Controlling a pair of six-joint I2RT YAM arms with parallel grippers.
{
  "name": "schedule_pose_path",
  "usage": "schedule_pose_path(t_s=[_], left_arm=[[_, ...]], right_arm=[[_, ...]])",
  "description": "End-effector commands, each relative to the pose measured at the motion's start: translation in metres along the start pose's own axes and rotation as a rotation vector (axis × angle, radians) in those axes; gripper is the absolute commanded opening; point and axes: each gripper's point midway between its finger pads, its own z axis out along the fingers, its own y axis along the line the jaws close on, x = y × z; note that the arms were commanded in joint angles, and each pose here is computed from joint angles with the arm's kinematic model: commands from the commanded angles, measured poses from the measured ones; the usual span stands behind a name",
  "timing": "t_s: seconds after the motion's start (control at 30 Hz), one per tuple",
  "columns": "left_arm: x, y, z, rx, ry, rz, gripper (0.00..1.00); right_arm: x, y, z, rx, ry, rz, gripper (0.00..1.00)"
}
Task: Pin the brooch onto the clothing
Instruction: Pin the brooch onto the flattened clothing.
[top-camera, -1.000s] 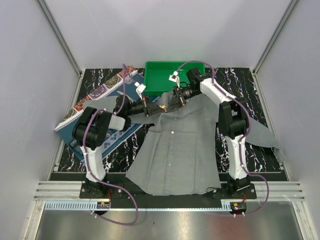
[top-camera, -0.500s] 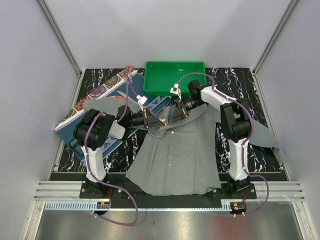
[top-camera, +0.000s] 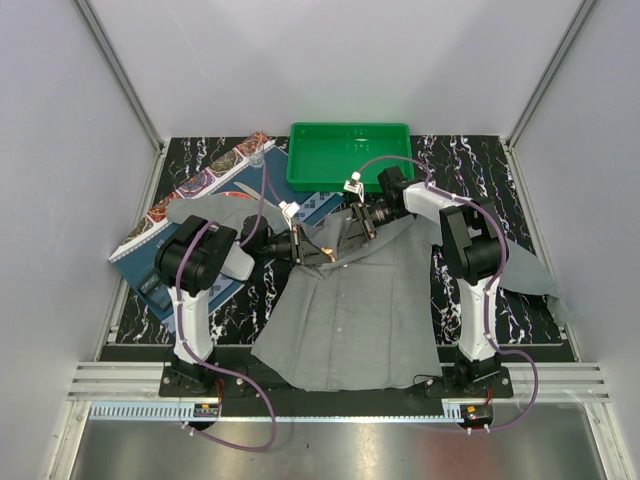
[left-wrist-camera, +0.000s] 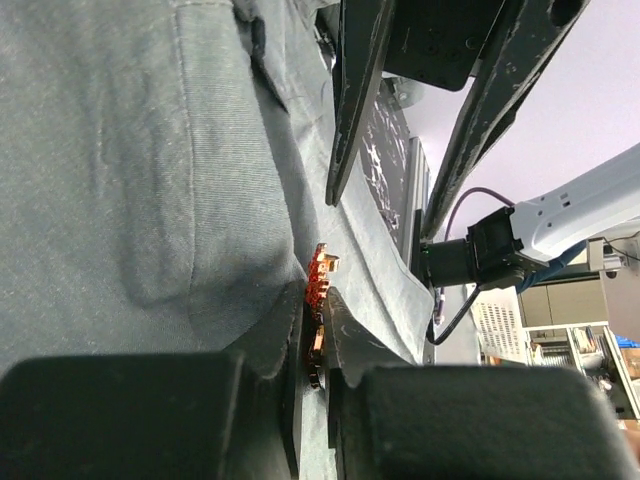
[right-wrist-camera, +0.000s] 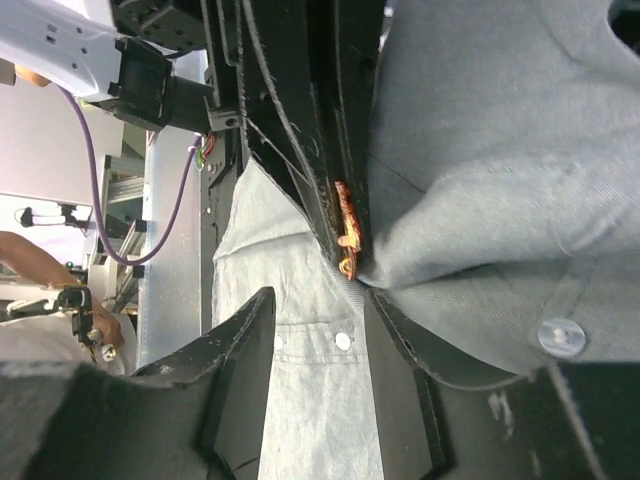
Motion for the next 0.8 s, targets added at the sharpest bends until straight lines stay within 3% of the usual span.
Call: schedule_pose_path(t_s=[0.0,0.2,0.4,0.6,0.77], left_arm=[[-0.001,0.002,0.003,-0.021,-0.010,0.051,0.10],[0.010,-0.016,0.003,0.113,0.008,0.111,0.14],[0.006,-0.021,0.006,0.161,-0.002,0.107,0.08],[0.004,-0.020,0.007,0.163,-0.014,0.096,0.08],[0.001,-0.025,0.006,0.189,-0.025,0.102,0.08]], right_arm=[[-0.002,-0.011,0.003,0.031,-0.030,0.028,0.46],[0.007,-0.017,0.012,0.020,-0.038,0.001,0.37],[0.015,-0.017,0.022,-0.017,-0.029,-0.037,0.36],[0.032,-0.021,0.032,-0.006,0.006,-0.042,0.40],[0.041,-0.026,0.036,-0.002,0.022,-0.042,0.38]])
